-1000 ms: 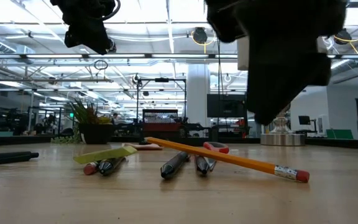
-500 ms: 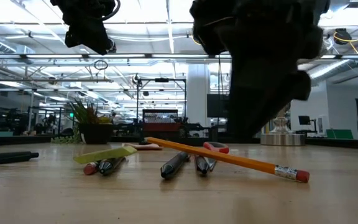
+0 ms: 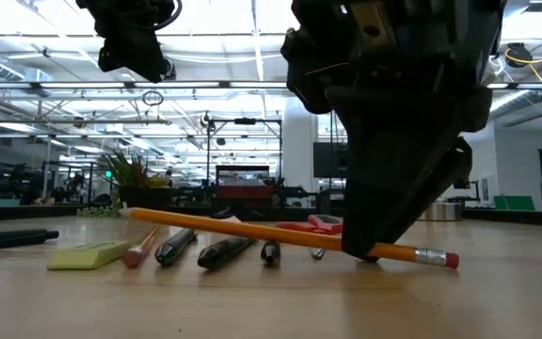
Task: Pick and place office supplies into organizer
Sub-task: Put the orange pencil into the black desk organizer
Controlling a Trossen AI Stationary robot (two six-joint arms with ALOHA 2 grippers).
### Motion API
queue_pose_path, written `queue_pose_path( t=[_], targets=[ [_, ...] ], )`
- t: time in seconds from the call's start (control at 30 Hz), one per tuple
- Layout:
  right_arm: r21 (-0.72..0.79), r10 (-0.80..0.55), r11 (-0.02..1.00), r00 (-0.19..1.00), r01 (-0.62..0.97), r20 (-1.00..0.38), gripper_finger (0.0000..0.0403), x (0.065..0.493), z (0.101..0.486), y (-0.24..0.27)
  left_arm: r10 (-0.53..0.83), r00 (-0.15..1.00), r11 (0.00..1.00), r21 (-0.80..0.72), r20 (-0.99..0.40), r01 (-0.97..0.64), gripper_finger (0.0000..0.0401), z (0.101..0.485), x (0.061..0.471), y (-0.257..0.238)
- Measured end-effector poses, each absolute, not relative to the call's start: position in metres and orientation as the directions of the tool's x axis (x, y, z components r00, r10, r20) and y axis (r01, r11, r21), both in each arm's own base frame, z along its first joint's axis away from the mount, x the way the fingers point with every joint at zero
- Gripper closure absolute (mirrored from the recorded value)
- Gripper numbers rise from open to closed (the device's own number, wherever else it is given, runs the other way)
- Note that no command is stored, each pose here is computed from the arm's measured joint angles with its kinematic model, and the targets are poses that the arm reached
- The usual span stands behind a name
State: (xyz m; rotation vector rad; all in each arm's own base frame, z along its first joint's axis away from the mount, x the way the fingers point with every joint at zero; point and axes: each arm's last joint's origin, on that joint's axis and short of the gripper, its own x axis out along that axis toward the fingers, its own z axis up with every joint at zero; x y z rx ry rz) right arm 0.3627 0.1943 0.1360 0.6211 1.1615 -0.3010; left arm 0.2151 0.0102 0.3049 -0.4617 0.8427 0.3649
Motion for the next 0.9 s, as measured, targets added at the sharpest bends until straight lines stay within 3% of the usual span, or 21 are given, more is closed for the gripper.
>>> queue_pose_path(
  t=[0.3, 0.57, 0.9],
  targets=[
    [0.285, 0.086, 0.811, 0.376, 0.512, -0.922, 0.0390, 0.362, 0.135, 0.193, 0.126, 0.614, 0.844, -0.242, -0.779, -0.479, 0.0281, 0.305, 0.215, 0.010],
    [0.325, 0.097, 0.778, 0.409, 0.538, -0.908, 0.0383, 0.368, 0.137, 0.189, 0.125, 0.614, 0.856, -0.228, -0.779, -0.464, 0.0281, 0.305, 0.215, 0.010],
    [0.447, 0.089, 0.741, 0.587, 0.501, -0.805, 0.0384, 0.389, 0.165, 0.166, 0.094, 0.614, 0.901, -0.195, -0.783, -0.387, 0.0281, 0.305, 0.215, 0.009]
  ],
)
